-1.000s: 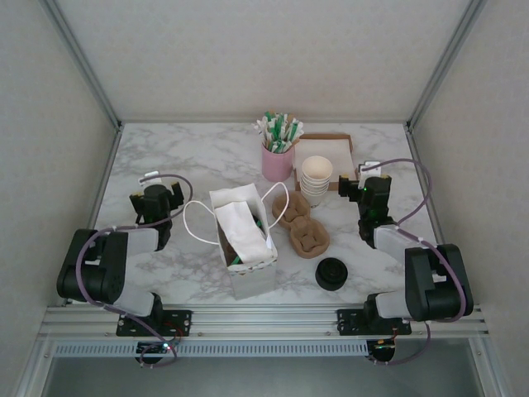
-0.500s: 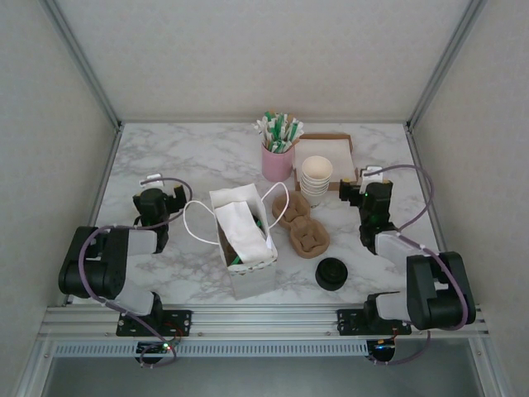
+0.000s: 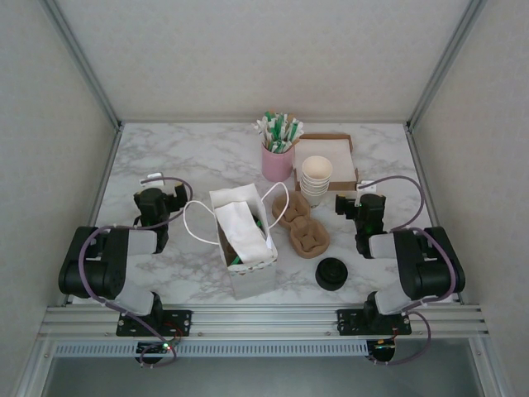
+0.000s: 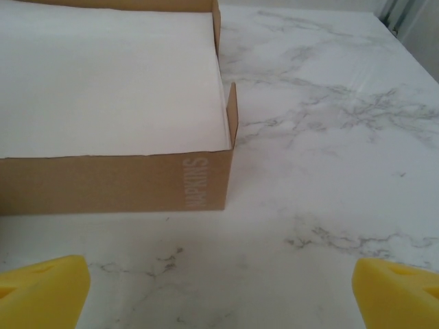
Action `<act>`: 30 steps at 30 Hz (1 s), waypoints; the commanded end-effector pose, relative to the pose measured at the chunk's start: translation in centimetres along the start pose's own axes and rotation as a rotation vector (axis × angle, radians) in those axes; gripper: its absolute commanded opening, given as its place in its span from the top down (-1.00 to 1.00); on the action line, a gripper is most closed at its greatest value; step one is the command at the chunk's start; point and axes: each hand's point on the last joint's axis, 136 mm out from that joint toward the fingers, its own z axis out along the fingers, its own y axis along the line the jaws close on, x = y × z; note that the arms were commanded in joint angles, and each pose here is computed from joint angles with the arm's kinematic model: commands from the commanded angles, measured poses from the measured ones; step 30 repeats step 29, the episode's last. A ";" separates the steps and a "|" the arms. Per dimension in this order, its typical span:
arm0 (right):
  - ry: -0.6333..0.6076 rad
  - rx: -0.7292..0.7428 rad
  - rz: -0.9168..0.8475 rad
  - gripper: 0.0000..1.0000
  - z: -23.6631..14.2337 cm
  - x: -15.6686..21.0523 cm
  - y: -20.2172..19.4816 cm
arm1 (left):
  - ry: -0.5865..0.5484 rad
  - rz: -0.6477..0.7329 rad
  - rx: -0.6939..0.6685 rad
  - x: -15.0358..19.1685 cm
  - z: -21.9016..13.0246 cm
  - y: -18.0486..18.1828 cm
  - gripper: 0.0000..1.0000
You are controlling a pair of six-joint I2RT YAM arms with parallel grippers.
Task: Pack the takeout coffee
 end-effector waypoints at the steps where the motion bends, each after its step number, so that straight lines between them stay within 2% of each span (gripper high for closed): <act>1: -0.060 -0.013 0.036 -0.98 0.4 -1.6 -0.2 | -0.012 0.004 0.013 0.0 0.0 0.0 -1.00; 6: -0.030 -0.015 0.070 -0.98 0.7 -1.4 -0.8 | -0.012 0.003 0.011 0.0 0.0 0.1 -1.00; 30: -0.032 -0.015 0.068 -0.98 0.7 -1.4 -0.8 | -0.010 0.004 0.011 0.0 0.0 0.1 -1.00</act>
